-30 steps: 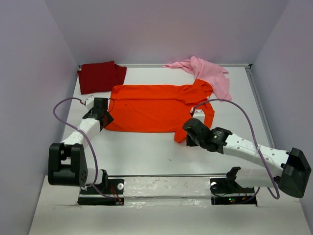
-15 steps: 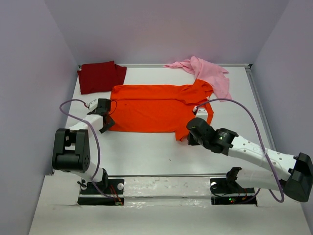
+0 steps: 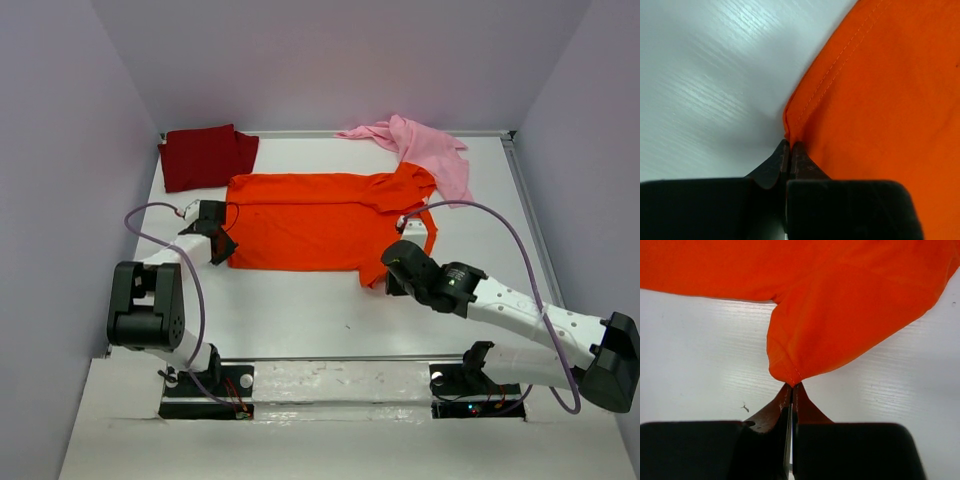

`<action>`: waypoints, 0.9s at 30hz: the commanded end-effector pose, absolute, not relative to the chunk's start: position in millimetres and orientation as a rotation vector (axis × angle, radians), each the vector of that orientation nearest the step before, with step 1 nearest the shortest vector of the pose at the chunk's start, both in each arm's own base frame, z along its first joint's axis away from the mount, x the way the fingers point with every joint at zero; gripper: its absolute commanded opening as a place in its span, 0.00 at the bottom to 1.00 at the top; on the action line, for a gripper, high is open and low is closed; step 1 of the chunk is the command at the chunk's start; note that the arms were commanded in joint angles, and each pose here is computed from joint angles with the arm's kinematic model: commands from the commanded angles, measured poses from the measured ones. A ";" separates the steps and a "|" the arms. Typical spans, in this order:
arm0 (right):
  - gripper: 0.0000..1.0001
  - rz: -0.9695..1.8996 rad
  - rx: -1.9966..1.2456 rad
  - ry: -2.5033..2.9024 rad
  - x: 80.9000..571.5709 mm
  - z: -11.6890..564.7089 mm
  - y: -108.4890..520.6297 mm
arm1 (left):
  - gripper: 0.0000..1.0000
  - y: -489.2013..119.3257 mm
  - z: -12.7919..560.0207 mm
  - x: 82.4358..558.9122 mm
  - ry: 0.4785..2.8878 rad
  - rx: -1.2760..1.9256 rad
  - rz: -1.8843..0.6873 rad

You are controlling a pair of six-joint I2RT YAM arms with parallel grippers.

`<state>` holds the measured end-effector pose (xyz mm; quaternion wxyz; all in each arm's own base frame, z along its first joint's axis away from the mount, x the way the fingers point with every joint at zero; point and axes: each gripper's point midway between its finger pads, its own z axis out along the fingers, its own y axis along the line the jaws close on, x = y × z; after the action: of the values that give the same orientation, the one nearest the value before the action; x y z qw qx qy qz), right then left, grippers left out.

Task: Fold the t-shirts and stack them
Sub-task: Fold the tshirt

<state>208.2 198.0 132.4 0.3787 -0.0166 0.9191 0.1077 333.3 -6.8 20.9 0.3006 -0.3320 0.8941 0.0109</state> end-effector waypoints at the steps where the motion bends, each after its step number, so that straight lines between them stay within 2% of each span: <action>1: 0.00 0.138 -0.007 2.252 222.3 151.4 177.6 | 0.00 -17.3 32.1 321.8 2.379 -0.864 -0.048; 8: 0.00 -0.063 0.071 2.117 244.9 192.0 147.7 | 0.00 -15.9 75.1 337.3 2.300 -0.773 -0.071; 14: 0.00 -0.225 0.102 2.068 273.8 204.8 140.6 | 0.00 -33.1 71.8 351.9 2.334 -0.713 -0.211; 17: 0.00 -0.326 0.080 2.063 290.3 200.3 140.2 | 0.00 -48.3 67.9 357.9 2.359 -0.704 -0.357; 21: 0.00 -0.462 0.110 2.066 315.7 193.4 127.2 | 0.00 -45.3 76.8 367.1 2.343 -0.696 -0.355; 27: 0.00 -0.494 0.166 2.090 345.0 179.8 119.4 | 0.00 -30.4 102.7 385.1 2.298 -0.666 -0.286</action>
<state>319.4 121.9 153.8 0.4347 0.0297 0.8767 -0.2039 363.5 -37.5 69.3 0.3170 -0.2756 0.9006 -0.1117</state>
